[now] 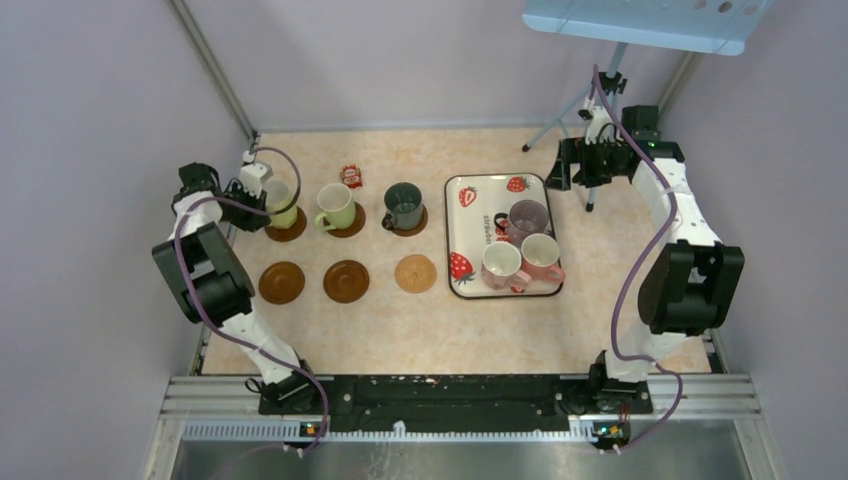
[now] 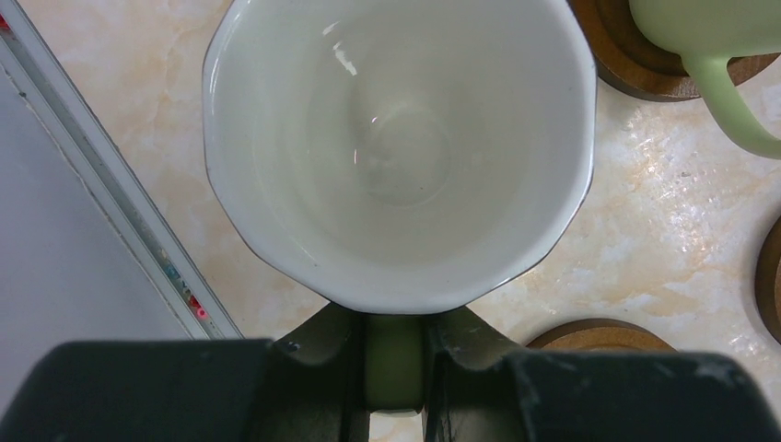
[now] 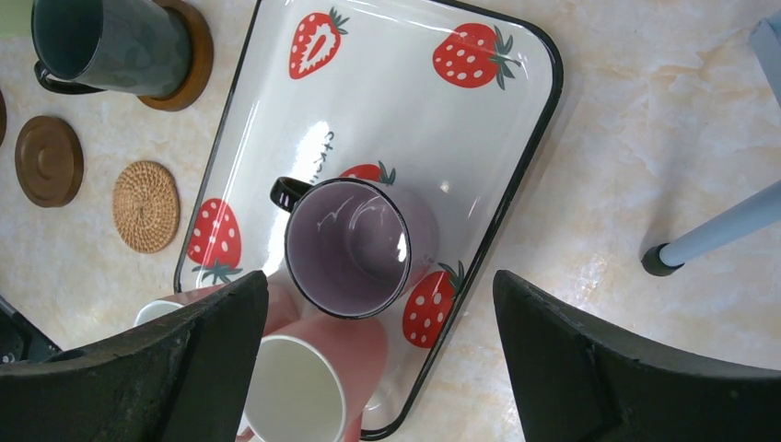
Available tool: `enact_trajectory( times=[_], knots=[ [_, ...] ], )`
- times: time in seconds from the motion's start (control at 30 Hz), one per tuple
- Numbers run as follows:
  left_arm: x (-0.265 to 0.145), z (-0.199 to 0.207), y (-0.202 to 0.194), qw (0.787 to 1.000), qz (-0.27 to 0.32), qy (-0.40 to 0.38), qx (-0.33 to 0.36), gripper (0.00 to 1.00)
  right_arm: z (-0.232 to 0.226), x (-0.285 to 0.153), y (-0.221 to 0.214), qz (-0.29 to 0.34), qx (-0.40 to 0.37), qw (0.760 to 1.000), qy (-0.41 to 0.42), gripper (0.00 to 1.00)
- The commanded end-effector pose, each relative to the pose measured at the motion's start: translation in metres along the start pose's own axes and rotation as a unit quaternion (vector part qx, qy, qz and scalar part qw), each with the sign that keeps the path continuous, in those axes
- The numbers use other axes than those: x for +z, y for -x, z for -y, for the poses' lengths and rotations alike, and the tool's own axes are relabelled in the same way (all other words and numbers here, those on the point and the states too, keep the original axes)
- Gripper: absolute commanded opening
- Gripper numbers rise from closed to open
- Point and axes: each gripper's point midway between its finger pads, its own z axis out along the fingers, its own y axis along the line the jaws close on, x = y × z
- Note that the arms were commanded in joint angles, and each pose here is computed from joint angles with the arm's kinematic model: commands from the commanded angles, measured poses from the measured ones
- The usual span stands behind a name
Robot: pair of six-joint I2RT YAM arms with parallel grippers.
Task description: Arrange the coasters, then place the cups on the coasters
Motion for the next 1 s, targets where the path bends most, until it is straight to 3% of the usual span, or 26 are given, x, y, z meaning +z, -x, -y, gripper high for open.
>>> enact_trajectory(
  times=[0.0, 0.7, 0.97],
  knots=[
    [-0.009, -0.016, 0.022, 0.999, 0.031, 0.018, 0.021, 0.13, -0.012, -0.017, 0.02, 0.029, -0.033, 0.999, -0.002, 0.9],
    [-0.017, -0.002, 0.005, 1.0, 0.007, 0.012, 0.023, 0.29, -0.011, -0.017, 0.019, 0.028, -0.039, 0.999, -0.004, 0.9],
    [-0.02, 0.006, -0.003, 1.0, -0.003, 0.009, 0.019, 0.3, -0.01, -0.018, 0.02, 0.031, -0.042, 0.999, -0.007, 0.9]
  ],
)
